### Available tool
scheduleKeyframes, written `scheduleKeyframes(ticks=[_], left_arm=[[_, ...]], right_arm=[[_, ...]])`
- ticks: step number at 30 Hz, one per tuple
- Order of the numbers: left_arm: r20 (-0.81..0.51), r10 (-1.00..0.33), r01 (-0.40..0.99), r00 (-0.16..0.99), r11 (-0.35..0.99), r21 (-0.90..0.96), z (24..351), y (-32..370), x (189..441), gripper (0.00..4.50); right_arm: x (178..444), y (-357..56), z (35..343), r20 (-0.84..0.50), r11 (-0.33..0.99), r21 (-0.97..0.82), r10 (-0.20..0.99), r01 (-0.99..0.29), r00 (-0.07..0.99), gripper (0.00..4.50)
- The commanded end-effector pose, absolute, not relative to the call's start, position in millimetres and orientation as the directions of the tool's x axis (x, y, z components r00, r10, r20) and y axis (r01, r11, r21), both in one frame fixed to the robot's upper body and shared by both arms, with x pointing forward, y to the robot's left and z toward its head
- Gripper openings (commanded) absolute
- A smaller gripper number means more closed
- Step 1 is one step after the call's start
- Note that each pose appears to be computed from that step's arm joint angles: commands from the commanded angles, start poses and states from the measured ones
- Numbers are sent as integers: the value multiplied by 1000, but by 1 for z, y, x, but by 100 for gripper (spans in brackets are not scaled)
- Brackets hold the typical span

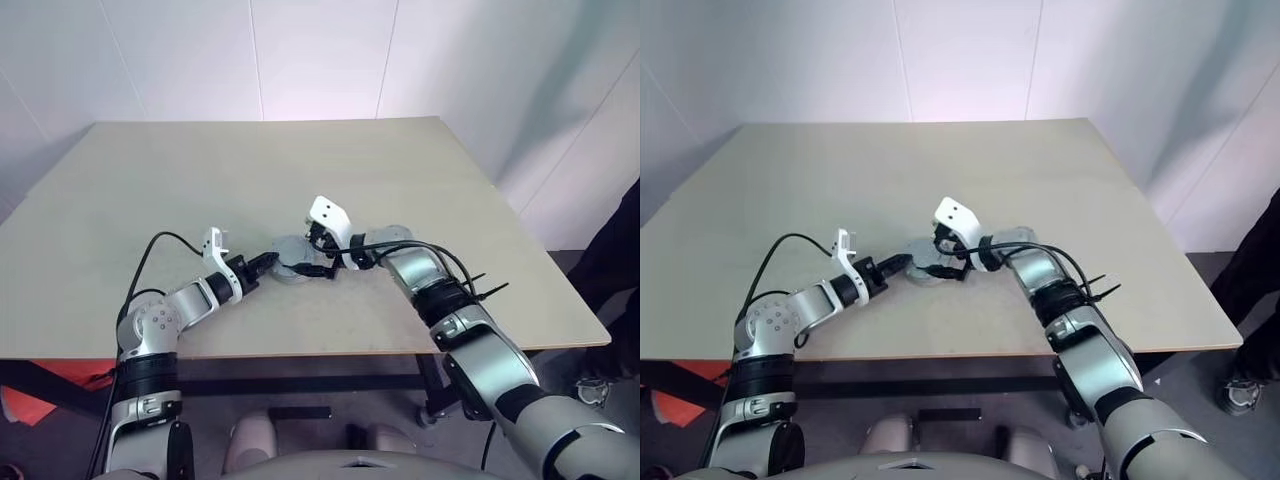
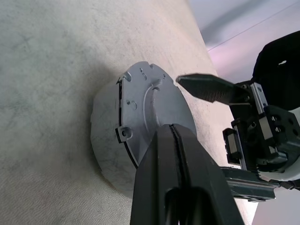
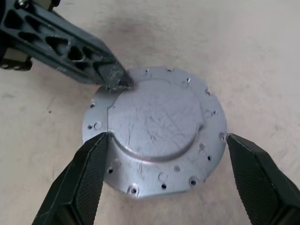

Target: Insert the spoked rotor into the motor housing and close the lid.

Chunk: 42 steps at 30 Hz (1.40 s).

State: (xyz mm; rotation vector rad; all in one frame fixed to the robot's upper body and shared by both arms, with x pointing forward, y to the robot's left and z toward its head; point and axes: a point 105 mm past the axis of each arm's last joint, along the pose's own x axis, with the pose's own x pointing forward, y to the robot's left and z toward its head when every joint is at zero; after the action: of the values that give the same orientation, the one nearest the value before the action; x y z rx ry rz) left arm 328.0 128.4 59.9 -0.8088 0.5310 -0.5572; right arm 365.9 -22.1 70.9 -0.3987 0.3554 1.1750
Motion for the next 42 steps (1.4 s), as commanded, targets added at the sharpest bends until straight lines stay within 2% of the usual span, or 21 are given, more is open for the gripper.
scheduleKeyframes(ticks=[1, 4, 6, 11, 16, 19, 27, 36, 39, 42], left_arm=[[-289, -639, 216, 713, 592, -777, 46, 127, 324, 0], [-288, -642, 220, 710, 591, -776, 46, 126, 325, 0], [-287, -645, 224, 709, 590, -776, 46, 125, 326, 0], [-283, -646, 228, 709, 590, -774, 46, 124, 327, 0], [-281, -637, 226, 718, 595, -771, 47, 127, 329, 0], [-280, -630, 225, 725, 600, -768, 48, 130, 332, 0], [-269, -577, 214, 771, 633, -744, 54, 149, 344, 0], [-258, -550, 214, 794, 651, -728, 62, 156, 354, 0], [-256, -546, 215, 798, 654, -726, 63, 157, 356, 0], [-255, -545, 215, 799, 655, -724, 64, 157, 355, 0]], right_arm=[[363, -23, 98, -408, 321, -127, 846, -939, 344, 446], [360, -28, 118, -342, 361, -45, 870, -931, 354, 446], [361, -36, 121, -329, 420, 52, 864, -906, 382, 446], [366, -57, 105, -374, 574, 369, 812, -731, 448, 446], [360, -56, 88, -430, 610, 591, 792, -527, 434, 446], [357, -48, 80, -457, 618, 648, 783, -445, 422, 446], [354, -20, 72, -454, 581, 745, 802, -328, 389, 446], [348, 6, 66, -437, 542, 783, 829, -305, 350, 446], [348, 8, 67, -433, 537, 784, 833, -312, 346, 385], [350, 7, 71, -421, 530, 786, 836, -319, 350, 279]])
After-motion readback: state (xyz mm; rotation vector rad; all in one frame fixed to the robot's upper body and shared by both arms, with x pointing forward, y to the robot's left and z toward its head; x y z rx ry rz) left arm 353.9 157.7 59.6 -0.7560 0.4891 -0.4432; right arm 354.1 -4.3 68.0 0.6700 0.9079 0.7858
